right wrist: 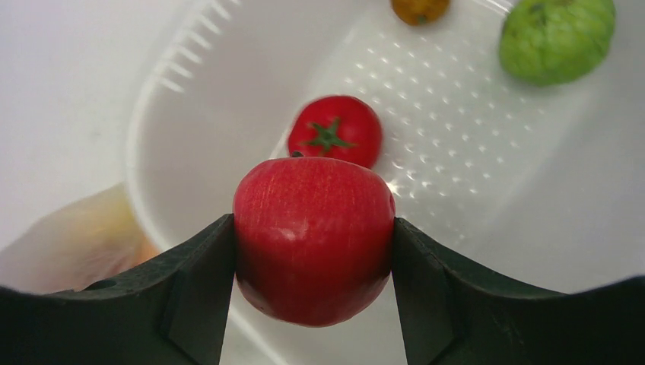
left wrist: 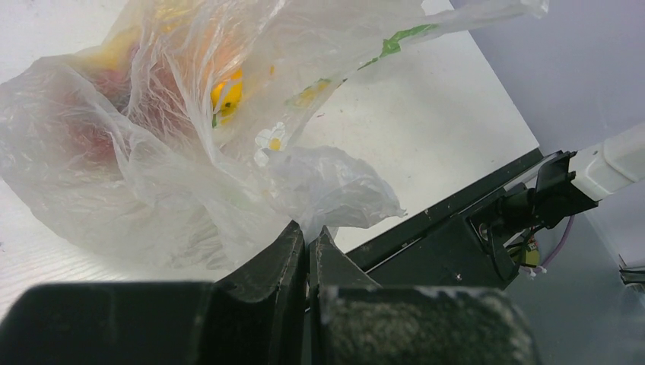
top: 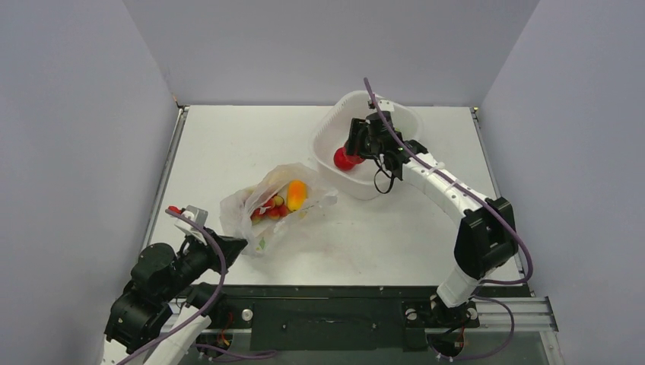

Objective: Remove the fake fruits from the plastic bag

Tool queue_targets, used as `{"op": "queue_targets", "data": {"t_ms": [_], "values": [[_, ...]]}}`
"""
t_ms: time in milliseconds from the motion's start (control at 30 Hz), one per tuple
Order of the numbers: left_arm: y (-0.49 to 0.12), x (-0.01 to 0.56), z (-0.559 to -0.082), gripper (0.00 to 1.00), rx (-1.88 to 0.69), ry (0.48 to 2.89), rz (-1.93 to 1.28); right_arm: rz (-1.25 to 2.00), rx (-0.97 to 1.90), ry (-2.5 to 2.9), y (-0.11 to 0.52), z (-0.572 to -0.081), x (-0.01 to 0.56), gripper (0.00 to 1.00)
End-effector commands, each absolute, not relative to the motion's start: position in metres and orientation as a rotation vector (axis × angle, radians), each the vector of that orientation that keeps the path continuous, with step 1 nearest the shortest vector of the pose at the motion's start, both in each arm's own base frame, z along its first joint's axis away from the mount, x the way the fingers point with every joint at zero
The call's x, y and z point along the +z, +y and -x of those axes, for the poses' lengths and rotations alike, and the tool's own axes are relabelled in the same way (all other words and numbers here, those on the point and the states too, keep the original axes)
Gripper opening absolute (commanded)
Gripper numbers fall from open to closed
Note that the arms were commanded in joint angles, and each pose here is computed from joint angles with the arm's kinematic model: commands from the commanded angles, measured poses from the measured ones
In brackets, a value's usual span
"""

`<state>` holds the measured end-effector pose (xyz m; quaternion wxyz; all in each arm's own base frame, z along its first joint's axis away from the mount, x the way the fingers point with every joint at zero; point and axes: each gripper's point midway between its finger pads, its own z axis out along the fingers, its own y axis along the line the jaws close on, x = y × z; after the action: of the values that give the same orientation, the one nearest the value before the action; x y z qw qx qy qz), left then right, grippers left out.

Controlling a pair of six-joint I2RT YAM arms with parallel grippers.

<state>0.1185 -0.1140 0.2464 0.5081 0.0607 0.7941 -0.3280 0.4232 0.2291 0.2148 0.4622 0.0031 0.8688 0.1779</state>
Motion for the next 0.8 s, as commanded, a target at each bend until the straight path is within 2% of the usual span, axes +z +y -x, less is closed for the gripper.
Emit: {"op": "queue_targets", "data": {"t_ms": [0, 133, 300, 367, 500, 567, 767], "values": [[-0.116, 0.264, -0.119, 0.00, -0.810, 1.815, -0.172, -0.018, 0.172, 2.203, 0.195, -0.431, 0.194, 0.01], [-0.115, 0.266, -0.118, 0.00, -0.811, 1.798, -0.173, -0.010, 0.139, 2.235, 0.193, -0.431, 0.178, 0.24], [-0.116, 0.268, -0.117, 0.00, -0.818, 1.791, -0.184, -0.002, 0.110, 2.242, 0.188, -0.428, 0.174, 0.64], [-0.117, 0.267, -0.117, 0.00, -0.819, 1.791, -0.192, -0.002, 0.088, 2.228, 0.184, -0.428, 0.179, 0.74], [-0.118, 0.267, -0.118, 0.00, -0.817, 1.795, -0.196, -0.003, 0.078, 2.188, 0.177, -0.423, 0.198, 0.86], [-0.119, 0.266, -0.118, 0.00, -0.820, 1.798, -0.206, -0.005, 0.087, 2.173, 0.176, -0.420, 0.206, 0.89], [-0.119, 0.266, -0.118, 0.00, -0.818, 1.800, -0.210, 0.032, 0.162, 2.064, 0.188, -0.398, 0.258, 0.91]]}}
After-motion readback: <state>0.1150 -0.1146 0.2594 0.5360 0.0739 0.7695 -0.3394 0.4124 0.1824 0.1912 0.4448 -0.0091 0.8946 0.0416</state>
